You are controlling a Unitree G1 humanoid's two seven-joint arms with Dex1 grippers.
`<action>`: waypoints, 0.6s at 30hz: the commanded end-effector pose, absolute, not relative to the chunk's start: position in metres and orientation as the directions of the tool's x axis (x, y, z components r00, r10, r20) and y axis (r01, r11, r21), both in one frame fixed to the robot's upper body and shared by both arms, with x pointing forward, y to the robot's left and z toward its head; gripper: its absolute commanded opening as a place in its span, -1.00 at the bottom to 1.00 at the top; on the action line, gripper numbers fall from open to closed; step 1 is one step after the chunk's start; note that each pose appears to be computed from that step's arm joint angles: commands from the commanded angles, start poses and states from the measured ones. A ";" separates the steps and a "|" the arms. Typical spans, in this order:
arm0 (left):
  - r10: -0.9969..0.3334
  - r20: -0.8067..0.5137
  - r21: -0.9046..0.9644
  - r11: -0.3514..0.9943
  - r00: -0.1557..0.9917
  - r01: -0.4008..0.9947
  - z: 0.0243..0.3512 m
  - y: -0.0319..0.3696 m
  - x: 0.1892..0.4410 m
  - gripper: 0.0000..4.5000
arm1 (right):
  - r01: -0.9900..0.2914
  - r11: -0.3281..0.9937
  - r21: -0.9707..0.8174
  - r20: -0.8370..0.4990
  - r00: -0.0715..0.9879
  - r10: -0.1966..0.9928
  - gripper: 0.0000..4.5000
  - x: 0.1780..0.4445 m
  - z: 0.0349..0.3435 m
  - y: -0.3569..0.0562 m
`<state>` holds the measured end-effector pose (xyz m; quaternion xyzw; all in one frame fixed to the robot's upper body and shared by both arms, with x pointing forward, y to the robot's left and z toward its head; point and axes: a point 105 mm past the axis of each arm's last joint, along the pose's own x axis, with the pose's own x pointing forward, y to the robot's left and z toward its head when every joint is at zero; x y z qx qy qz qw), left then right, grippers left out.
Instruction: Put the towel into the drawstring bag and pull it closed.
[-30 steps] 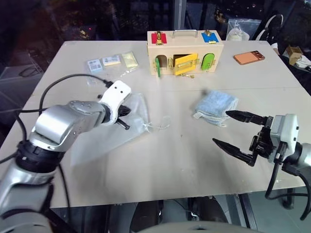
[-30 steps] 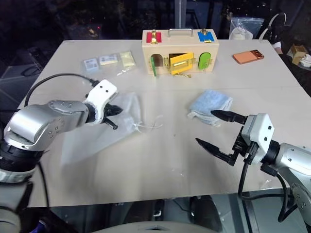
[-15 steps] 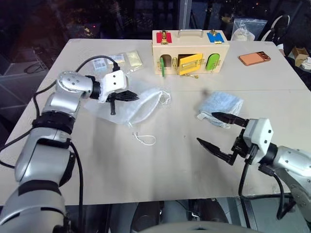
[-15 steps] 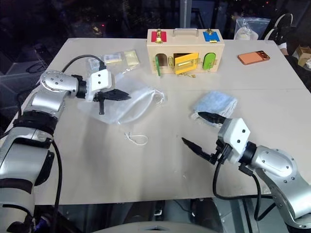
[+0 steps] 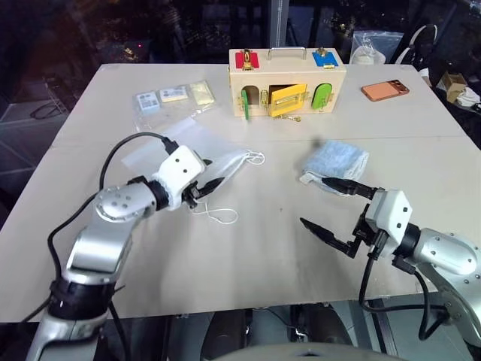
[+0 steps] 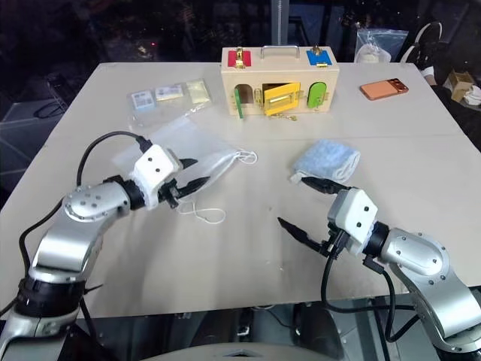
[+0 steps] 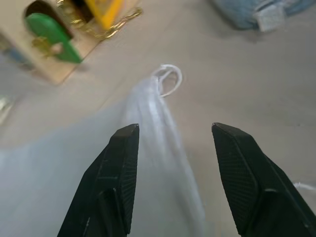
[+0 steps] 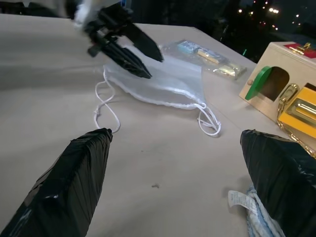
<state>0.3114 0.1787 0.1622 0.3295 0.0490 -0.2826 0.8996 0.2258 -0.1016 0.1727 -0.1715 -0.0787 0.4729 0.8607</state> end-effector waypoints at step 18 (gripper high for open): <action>-0.225 -0.059 0.813 0.554 0.973 0.178 0.131 0.175 0.321 0.05 | -0.793 0.457 -0.402 -0.020 0.507 0.862 1.00 0.227 0.186 -0.104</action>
